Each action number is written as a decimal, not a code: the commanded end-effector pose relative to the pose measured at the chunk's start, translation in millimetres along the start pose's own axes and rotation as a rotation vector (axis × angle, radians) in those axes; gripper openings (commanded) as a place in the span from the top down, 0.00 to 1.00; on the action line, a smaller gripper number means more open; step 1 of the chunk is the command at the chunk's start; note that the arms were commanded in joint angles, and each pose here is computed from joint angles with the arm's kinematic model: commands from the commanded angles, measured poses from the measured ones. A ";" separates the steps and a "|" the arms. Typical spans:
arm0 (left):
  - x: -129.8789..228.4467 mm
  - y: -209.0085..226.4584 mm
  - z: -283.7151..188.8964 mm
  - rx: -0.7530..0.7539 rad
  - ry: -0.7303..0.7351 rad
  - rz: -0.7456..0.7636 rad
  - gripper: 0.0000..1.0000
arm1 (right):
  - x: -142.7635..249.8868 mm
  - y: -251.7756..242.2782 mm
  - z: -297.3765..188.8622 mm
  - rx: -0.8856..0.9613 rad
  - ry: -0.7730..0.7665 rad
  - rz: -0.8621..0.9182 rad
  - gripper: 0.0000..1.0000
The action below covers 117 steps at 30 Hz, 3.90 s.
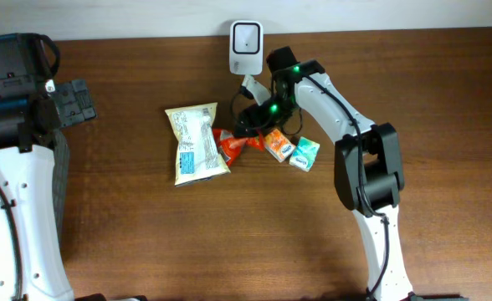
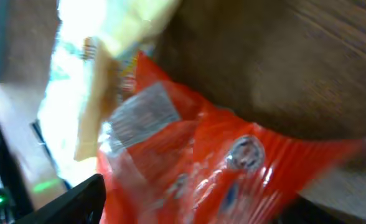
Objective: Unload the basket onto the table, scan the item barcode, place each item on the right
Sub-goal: 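Reach the right gripper to the red snack bag and grasp it, then lift the red bag to the white scanner and hold it over the window, then carry the red bag right and drop it on the table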
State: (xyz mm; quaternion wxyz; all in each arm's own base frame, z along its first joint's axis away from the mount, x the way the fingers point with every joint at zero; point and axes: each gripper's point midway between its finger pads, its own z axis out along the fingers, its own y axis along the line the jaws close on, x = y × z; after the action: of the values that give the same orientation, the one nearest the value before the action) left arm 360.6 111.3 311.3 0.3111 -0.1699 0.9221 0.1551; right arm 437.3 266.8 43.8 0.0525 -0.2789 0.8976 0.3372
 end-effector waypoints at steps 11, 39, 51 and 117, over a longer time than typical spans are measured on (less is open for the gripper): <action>0.4 2.0 1.1 -0.012 0.002 -0.013 0.01 | 9.2 -23.3 -27.4 -0.097 -0.045 0.087 0.96; 0.2 1.7 1.1 -0.011 0.001 -0.013 0.01 | -150.1 46.2 -178.5 0.970 -0.584 -0.303 0.96; 0.4 1.8 1.1 -0.011 0.002 -0.013 0.01 | -233.6 12.3 -178.7 1.430 -0.776 -0.688 0.96; 0.3 1.8 1.1 -0.011 0.002 -0.013 0.01 | 165.9 -147.1 -267.9 0.275 -0.111 0.963 0.43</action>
State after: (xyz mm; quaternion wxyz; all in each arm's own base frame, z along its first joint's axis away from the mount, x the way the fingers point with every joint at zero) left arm 360.3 111.9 311.4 0.3108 -0.1704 0.9218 0.1568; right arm 388.5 -88.3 89.0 -0.0622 0.2534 0.9469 0.1880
